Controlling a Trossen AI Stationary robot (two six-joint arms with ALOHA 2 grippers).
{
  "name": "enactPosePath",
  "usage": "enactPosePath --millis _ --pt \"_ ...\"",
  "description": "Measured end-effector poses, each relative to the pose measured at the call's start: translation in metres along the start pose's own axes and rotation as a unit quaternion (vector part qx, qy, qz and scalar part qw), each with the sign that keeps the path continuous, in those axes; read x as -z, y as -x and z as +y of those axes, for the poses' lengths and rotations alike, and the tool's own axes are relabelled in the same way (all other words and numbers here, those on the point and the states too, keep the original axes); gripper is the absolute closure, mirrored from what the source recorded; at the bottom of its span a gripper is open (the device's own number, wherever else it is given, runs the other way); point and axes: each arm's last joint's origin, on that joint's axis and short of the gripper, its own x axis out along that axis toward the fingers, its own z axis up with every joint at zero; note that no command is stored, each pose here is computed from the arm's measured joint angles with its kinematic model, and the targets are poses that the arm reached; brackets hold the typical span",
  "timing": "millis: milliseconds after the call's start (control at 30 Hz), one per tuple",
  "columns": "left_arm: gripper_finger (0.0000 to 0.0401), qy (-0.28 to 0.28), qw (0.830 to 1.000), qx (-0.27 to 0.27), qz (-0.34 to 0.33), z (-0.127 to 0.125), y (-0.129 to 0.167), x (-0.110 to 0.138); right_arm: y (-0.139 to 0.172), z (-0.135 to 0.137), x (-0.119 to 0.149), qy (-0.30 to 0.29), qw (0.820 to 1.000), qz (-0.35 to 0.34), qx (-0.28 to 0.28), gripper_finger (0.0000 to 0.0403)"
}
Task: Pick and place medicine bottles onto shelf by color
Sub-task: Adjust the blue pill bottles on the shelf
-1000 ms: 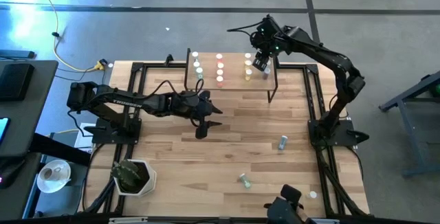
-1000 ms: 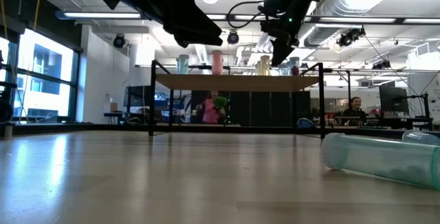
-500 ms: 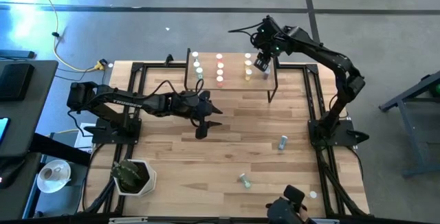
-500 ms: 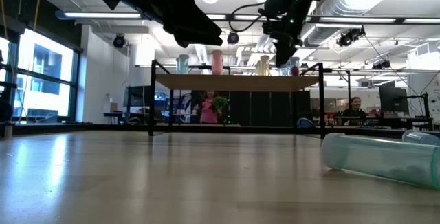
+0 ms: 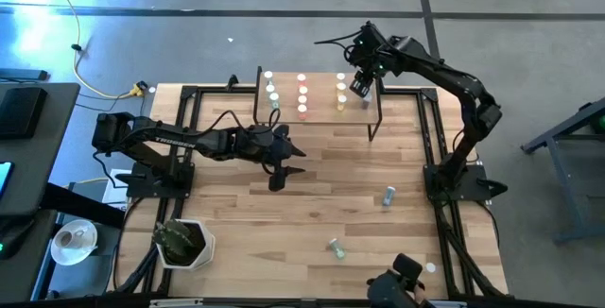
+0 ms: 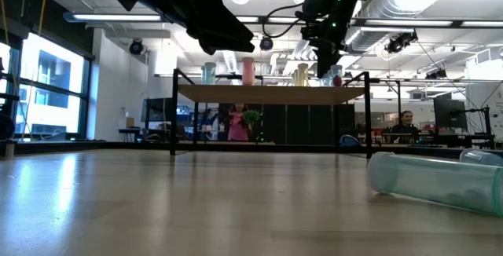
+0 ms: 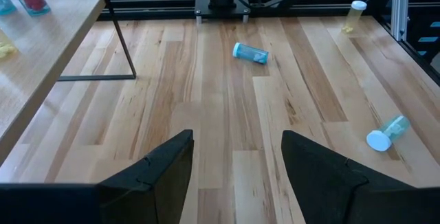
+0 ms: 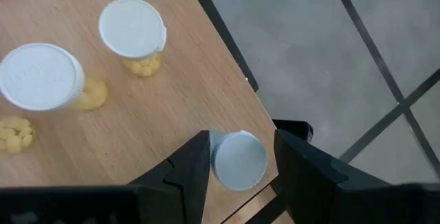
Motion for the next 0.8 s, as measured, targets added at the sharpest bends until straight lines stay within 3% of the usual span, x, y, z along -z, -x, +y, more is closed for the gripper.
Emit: enactPosePath --millis 800 --pt "0.0190 0.000 1.000 0.000 0.000 0.0000 -0.0001 0.0002 0.0004 0.0001 0.0034 0.013 1.000 0.019 0.008 0.0250"
